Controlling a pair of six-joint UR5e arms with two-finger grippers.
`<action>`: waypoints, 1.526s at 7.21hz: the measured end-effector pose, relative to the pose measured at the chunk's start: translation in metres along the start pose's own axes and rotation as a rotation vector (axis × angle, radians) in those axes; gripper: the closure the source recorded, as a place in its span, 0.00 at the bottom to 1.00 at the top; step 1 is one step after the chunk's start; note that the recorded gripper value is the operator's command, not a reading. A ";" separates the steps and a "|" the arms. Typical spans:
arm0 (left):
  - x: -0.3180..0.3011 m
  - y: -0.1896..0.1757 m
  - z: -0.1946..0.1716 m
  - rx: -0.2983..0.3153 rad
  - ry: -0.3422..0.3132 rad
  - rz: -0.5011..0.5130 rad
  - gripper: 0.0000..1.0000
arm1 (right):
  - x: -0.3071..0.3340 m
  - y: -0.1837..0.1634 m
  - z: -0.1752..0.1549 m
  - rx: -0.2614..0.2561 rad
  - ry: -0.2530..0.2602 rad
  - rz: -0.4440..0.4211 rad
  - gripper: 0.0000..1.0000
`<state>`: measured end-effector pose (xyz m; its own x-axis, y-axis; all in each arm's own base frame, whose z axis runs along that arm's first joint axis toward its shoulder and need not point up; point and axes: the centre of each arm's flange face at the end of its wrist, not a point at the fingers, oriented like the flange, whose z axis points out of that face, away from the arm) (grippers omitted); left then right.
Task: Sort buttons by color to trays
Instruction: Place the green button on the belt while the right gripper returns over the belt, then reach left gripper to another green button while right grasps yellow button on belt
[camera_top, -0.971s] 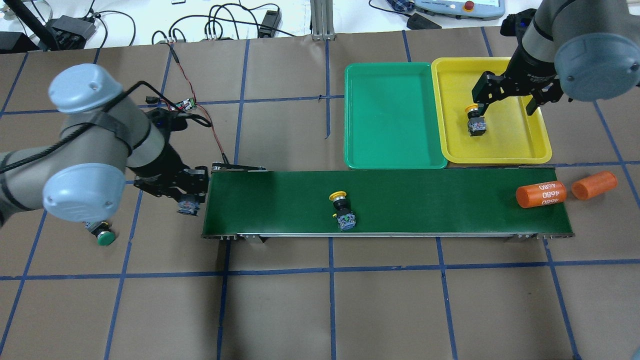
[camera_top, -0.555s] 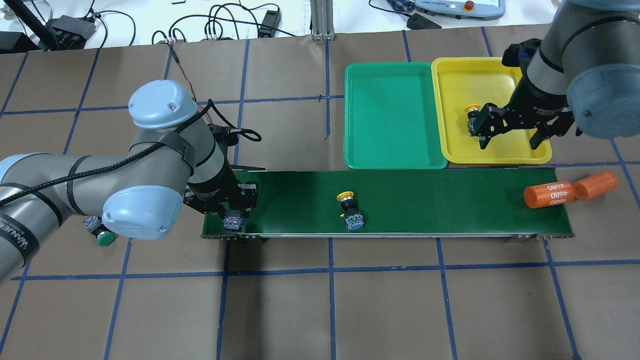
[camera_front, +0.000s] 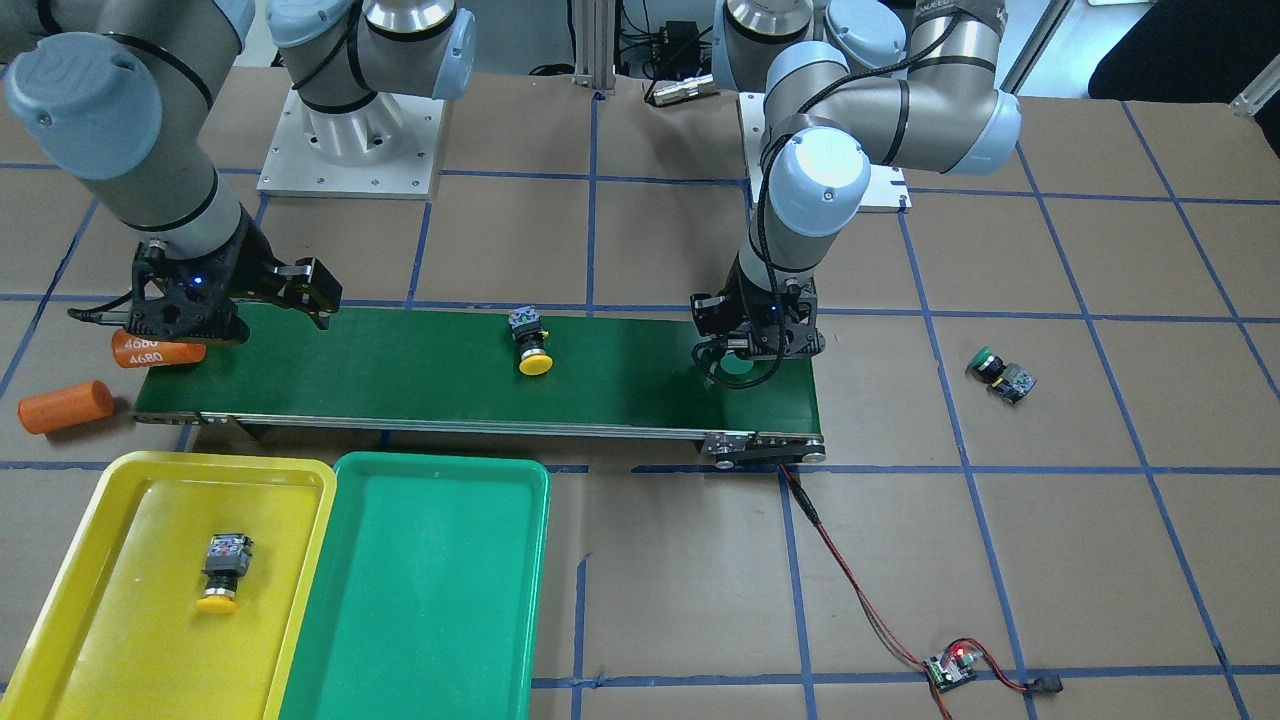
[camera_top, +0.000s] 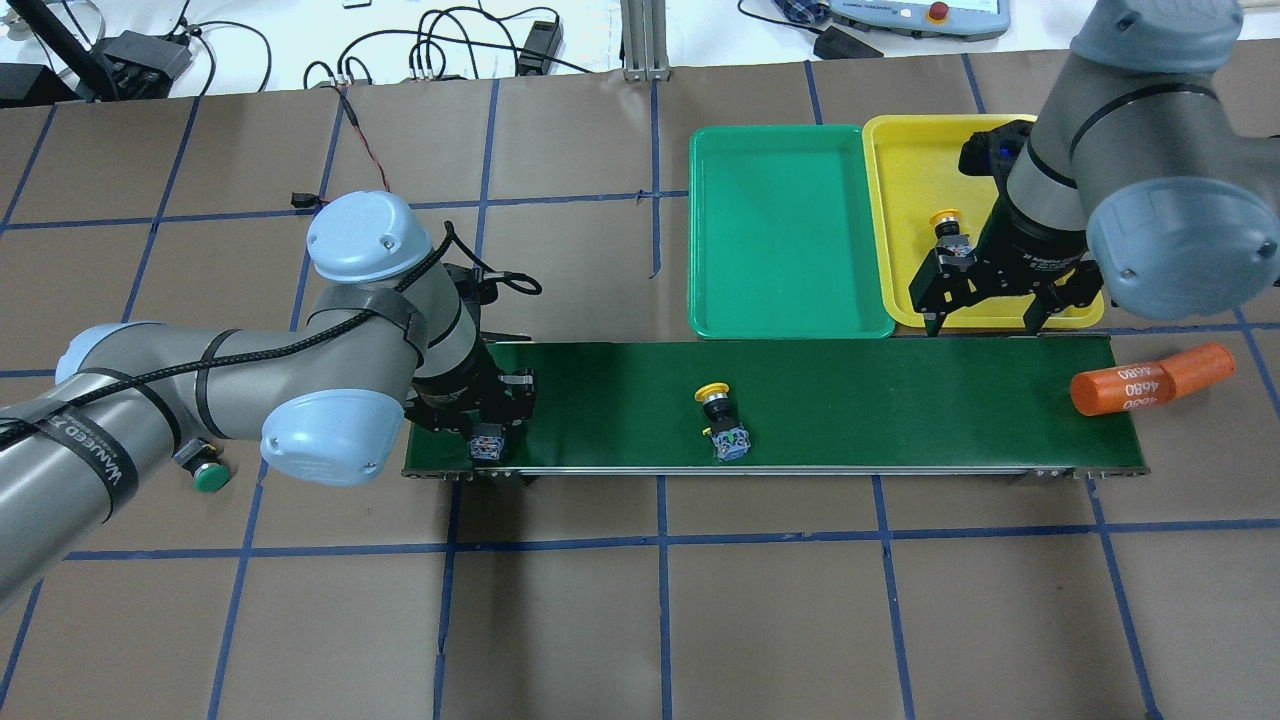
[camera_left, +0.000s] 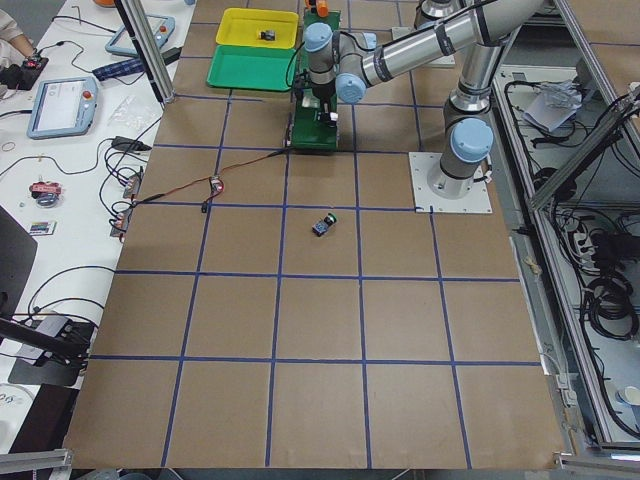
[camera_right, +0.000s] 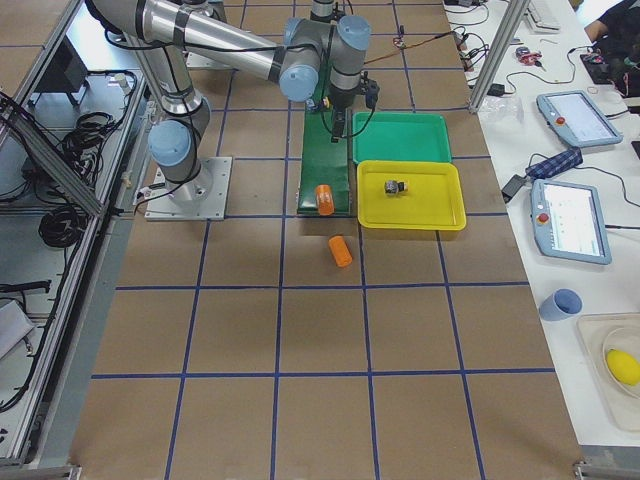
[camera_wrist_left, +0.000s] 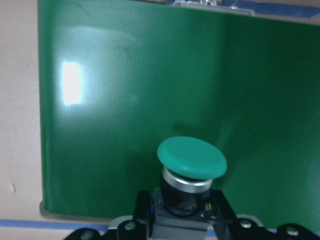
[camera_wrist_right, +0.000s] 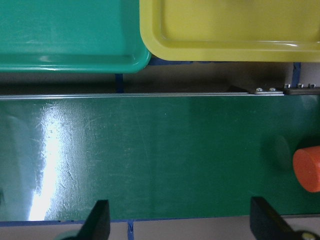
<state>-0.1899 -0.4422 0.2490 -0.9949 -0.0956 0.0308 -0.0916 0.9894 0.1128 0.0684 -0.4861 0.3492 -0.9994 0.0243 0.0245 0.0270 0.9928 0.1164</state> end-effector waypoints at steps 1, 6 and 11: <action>0.001 -0.003 0.001 0.011 0.002 0.001 0.06 | -0.002 0.003 0.008 -0.014 -0.002 0.002 0.00; -0.041 -0.039 -0.072 0.044 0.006 0.012 0.00 | -0.061 0.018 0.022 -0.014 -0.047 -0.012 0.00; -0.302 -0.060 -0.042 -0.024 0.069 -0.302 0.00 | -0.116 0.018 0.050 -0.050 -0.093 -0.079 0.00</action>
<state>0.1176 -0.4769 0.2745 -0.9175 -0.3933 0.0595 -0.3812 0.9121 0.1505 0.1839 -0.4654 0.2987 -0.9961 -0.0402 -0.0788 -0.0527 0.9850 0.1640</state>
